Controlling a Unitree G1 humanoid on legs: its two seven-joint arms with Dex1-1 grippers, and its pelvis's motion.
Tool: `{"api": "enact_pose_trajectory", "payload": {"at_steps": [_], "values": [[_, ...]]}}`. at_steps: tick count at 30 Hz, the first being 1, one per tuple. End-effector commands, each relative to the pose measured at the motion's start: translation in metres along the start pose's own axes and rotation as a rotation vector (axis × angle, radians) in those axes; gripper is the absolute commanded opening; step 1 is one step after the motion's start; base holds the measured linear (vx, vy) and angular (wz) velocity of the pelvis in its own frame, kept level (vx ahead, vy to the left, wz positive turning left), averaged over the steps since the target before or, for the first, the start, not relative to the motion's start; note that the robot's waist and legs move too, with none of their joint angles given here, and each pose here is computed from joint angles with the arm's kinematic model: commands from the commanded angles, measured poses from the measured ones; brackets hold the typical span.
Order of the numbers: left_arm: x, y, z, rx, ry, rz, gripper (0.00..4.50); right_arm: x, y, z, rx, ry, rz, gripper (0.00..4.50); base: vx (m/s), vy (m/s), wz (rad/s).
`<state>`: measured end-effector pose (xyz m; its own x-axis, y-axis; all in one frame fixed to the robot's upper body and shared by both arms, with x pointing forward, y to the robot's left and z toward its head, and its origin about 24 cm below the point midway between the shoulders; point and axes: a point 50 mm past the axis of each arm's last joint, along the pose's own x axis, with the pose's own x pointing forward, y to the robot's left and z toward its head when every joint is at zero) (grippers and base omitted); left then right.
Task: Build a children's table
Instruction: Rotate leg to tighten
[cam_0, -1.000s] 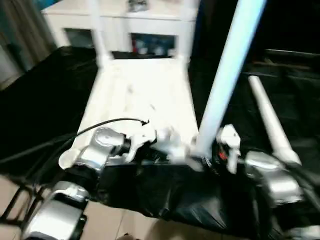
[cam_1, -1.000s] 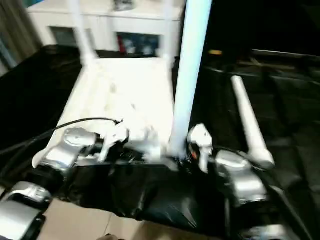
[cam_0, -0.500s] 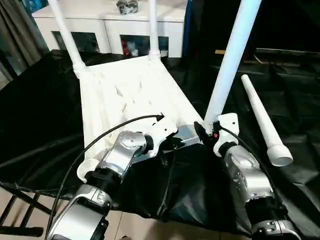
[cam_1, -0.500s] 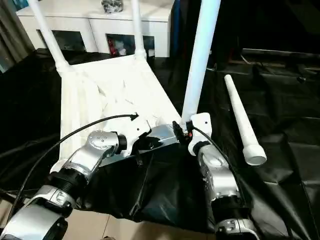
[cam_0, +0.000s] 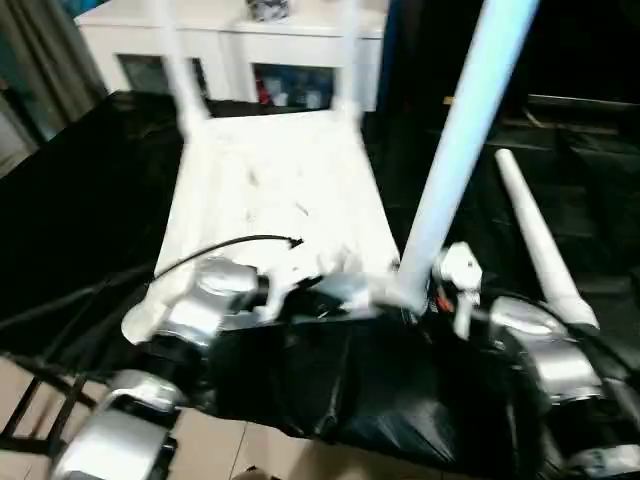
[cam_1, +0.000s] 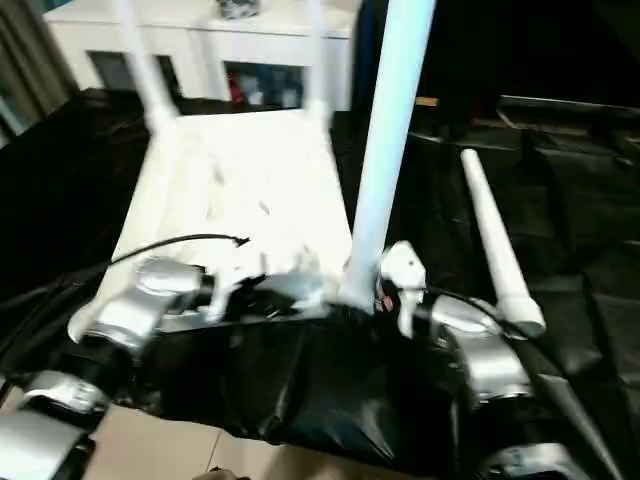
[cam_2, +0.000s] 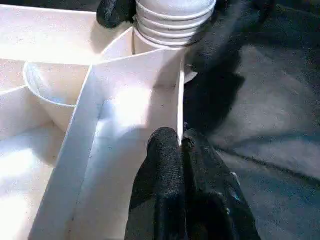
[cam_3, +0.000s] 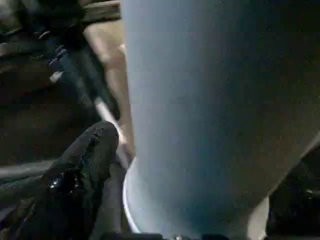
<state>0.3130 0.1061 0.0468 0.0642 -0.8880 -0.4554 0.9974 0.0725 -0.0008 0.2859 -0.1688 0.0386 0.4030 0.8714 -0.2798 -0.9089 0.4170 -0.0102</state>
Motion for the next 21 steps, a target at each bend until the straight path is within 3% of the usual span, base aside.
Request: {"api": "enact_pose_trajectory", "payload": {"at_steps": [1, 7, 14, 21], "values": [[0.0002, -0.0030, 0.0021, 0.019, -0.009, -0.083, 0.00, -0.0006, 0.0029, 0.0023, -0.024, 0.035, 0.106, 3.96, 0.000, 0.000, 0.00], [-0.0054, -0.0033, -0.0032, 0.022, 0.027, -0.129, 0.00, 0.0033, 0.0041, 0.0061, -0.024, 0.055, 0.210, 3.67, 0.000, 0.000, 0.00], [-0.0083, -0.0038, -0.0047, 0.020, 0.032, -0.156, 0.00, 0.0076, 0.0093, 0.0072, 0.003, 0.043, 0.269, 2.89, 0.000, 0.000, 0.00], [-0.0086, -0.0049, -0.0071, 0.007, 0.030, -0.159, 0.00, 0.0075, 0.0125, 0.0034, 0.045, 0.021, 0.246, 2.77, 0.000, 0.000, 0.00]]}}
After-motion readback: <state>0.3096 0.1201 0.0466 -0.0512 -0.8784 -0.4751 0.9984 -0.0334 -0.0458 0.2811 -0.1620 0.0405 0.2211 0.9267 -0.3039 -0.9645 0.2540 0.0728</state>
